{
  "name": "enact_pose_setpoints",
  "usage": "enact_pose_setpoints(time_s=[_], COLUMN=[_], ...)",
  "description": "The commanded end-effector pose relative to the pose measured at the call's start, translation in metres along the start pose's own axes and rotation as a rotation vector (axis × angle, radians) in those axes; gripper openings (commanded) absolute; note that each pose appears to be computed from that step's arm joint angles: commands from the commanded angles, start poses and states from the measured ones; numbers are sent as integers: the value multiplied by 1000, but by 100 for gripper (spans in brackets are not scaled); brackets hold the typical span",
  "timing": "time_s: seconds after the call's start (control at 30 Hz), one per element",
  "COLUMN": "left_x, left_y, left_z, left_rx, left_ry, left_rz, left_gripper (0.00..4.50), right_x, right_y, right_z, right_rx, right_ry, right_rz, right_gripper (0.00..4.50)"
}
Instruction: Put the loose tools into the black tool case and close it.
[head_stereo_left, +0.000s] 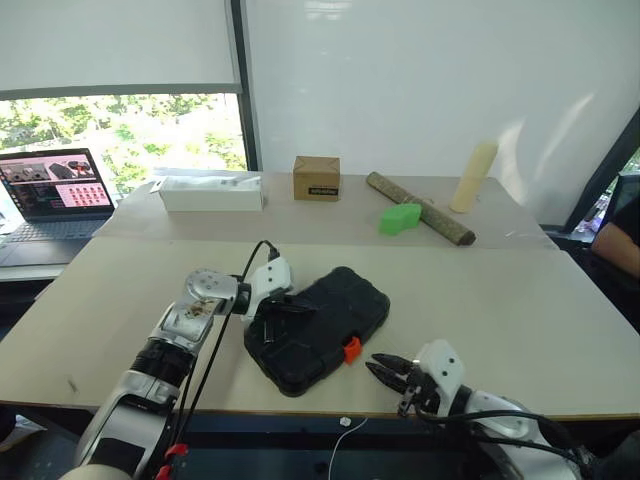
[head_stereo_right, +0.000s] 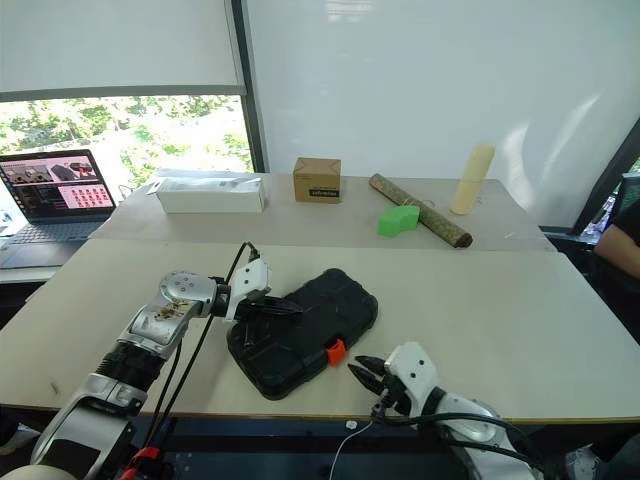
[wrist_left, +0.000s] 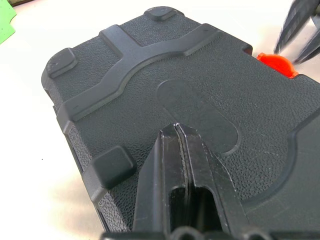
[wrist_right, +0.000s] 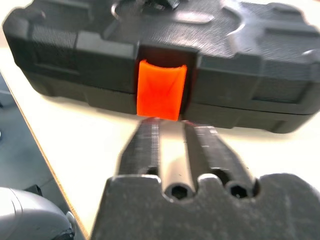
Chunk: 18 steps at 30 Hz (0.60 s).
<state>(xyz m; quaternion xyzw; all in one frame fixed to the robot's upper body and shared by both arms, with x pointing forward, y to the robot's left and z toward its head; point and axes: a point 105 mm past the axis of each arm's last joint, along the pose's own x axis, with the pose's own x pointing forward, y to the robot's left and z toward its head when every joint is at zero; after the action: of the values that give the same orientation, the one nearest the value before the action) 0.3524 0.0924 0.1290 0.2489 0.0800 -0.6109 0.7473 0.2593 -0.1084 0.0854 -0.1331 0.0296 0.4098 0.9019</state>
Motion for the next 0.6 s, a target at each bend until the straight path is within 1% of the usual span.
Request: enact_pose_setpoints(time_s=[0.03,0.23,0.43,0.6], left_x=[7,8,9,9], left_y=[-17,-17,-16,-15], left_z=[-37,-37,-38,-38], left_rx=[-72,-75,-77,-79], left_ry=[131,136,147,153], left_rz=[-60,-58,-54,-53], left_gripper=[0,0,0,0], right_x=[8,19,27,30], right_y=[-2,3,11,12], right_z=[12,14,14,14], right_rx=[-47,-48,-69,-68], right_ry=[-52,-68,-58,-51], right_rz=[-2,35,102,123], right_gripper=[5,5,5,5])
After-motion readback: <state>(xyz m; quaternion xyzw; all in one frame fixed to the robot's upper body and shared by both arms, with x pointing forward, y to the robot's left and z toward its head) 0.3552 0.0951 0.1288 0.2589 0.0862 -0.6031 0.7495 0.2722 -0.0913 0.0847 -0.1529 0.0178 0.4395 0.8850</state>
